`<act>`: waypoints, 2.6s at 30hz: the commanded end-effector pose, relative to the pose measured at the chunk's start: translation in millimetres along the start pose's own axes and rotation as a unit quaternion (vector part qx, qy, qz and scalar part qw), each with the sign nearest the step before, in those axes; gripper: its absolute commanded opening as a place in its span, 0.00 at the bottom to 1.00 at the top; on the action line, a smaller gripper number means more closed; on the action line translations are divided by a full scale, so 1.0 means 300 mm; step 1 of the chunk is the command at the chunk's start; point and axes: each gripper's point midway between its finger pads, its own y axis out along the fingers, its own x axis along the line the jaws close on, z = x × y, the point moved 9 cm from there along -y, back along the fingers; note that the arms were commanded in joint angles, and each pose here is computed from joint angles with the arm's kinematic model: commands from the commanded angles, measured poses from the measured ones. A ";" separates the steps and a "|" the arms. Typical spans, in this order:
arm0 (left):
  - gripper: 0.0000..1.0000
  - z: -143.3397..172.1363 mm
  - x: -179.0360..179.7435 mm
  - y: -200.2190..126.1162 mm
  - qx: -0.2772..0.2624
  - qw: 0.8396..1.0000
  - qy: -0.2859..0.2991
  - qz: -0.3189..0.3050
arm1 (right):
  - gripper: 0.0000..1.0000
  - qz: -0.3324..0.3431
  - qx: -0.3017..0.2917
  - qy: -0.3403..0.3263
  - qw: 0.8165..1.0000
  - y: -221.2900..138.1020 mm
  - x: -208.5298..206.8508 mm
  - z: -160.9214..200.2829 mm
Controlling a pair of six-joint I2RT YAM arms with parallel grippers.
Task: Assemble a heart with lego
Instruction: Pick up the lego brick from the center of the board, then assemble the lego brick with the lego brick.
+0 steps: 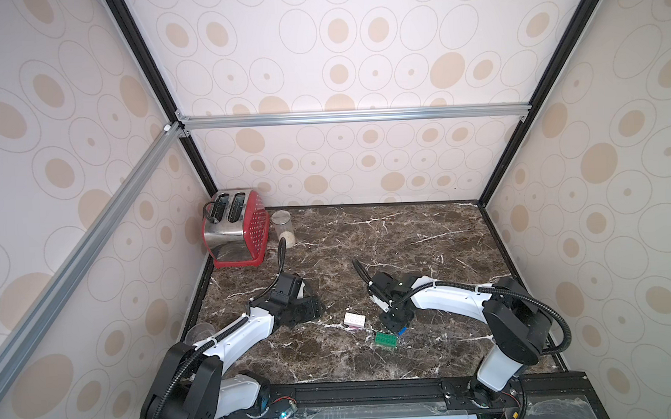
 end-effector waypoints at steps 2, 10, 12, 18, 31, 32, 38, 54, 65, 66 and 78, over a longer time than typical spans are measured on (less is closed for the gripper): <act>0.77 -0.019 -0.034 -0.009 0.001 1.000 0.009 0.022 | 0.27 -0.006 0.000 -0.024 1.000 -0.047 0.005 -0.004; 0.76 0.006 -0.011 0.000 0.007 1.000 -0.001 0.014 | 0.26 -0.026 -0.028 -0.142 0.989 -0.166 0.062 -0.080; 0.75 0.010 0.000 0.004 0.010 1.000 -0.009 -0.002 | 0.26 -0.034 -0.036 -0.173 0.984 -0.190 0.092 -0.115; 0.73 -0.003 0.028 -0.044 -0.019 0.999 -0.028 -0.021 | 0.25 -0.057 -0.025 -0.265 0.962 -0.194 0.184 -0.190; 0.74 0.017 0.101 -0.085 -0.039 0.997 -0.058 -0.030 | 0.24 -0.054 0.007 -0.307 0.950 -0.154 0.249 -0.265; 0.74 0.016 0.101 -0.084 -0.039 0.997 -0.057 -0.029 | 0.24 -0.054 0.006 -0.307 0.950 -0.154 0.249 -0.262; 0.74 0.011 0.097 -0.075 -0.037 0.998 -0.055 -0.023 | 0.24 -0.052 0.005 -0.299 0.953 -0.149 0.249 -0.265; 0.74 0.012 0.093 -0.064 -0.029 0.998 -0.054 -0.012 | 0.24 -0.041 -0.001 -0.289 0.956 -0.119 0.248 -0.265; 0.75 0.010 0.092 -0.061 -0.028 0.998 -0.051 -0.012 | 0.23 -0.060 0.022 -0.285 0.956 -0.117 0.252 -0.241; 0.75 0.009 0.092 -0.062 -0.028 0.998 -0.051 -0.012 | 0.23 -0.055 0.021 -0.284 0.957 -0.117 0.249 -0.243; 0.75 0.012 0.095 -0.065 -0.028 0.998 -0.051 -0.016 | 0.23 -0.019 0.024 -0.255 0.966 -0.080 0.249 -0.248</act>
